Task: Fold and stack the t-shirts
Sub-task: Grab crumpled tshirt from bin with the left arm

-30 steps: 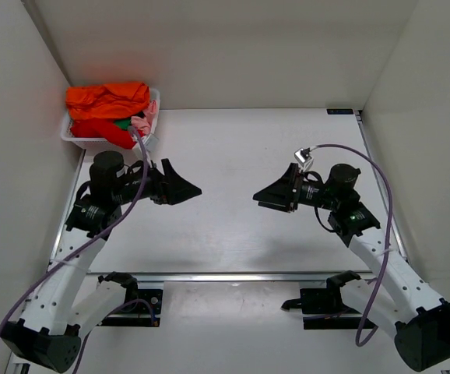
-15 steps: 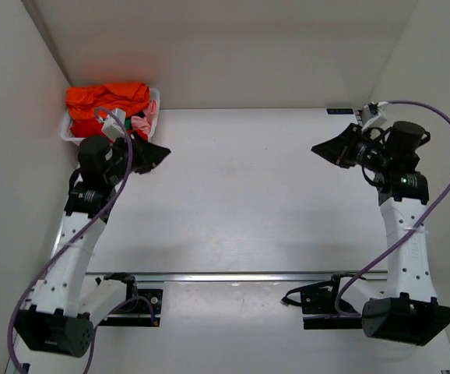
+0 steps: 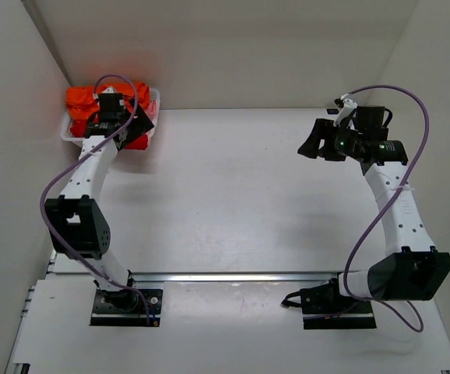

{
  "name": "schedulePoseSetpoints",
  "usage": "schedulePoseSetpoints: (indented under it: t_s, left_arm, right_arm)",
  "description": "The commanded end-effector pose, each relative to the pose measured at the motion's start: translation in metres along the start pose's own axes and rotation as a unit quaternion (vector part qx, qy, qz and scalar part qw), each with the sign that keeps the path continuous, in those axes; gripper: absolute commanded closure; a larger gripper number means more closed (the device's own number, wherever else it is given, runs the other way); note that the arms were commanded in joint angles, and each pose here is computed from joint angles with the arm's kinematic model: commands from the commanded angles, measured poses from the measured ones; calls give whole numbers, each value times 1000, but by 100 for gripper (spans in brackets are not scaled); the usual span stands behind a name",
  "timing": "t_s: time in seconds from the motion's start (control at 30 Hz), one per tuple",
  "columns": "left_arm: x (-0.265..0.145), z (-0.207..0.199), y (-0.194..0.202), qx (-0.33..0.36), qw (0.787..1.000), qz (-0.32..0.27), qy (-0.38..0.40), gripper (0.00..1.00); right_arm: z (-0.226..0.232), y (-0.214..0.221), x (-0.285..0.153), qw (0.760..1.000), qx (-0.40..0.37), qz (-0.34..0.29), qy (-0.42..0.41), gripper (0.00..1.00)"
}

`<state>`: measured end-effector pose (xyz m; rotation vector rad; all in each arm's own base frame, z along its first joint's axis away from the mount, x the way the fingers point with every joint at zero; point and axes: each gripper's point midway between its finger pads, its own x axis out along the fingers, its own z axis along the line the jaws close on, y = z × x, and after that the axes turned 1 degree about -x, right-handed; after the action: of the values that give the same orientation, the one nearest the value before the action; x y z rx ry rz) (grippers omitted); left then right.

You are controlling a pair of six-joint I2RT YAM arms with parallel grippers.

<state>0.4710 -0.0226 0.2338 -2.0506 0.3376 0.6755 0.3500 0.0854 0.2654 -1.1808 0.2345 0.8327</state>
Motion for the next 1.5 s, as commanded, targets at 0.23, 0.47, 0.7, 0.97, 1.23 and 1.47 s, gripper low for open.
schedulePoseSetpoints:
  t_s: [0.23, 0.47, 0.7, 0.97, 1.23, 1.47]
  left_arm:
    - [38, 42, 18, 18, 991, 52, -119, 2]
    - [59, 52, 30, 20, 989, 54, -135, 7]
    - [75, 54, 32, 34, 989, 37, -138, 7]
    - [92, 48, 16, 32, 991, 37, -122, 52]
    - [-6, -46, -88, -17, 996, -90, -21, 100]
    - [-155, -171, -122, -37, 968, -118, 218, 100]
  right_arm:
    - [54, 5, -5, 999, -35, -13, -38, 35]
    - [48, 22, -5, 998, -2, 0, -56, 36]
    - [45, 23, -7, 999, -4, 10, -52, 38]
    - [52, 26, -5, 998, -2, 19, -62, 44]
    - [38, 21, -18, 999, 8, -5, -41, 59]
    - [18, 26, -22, 999, 29, -22, -10, 61]
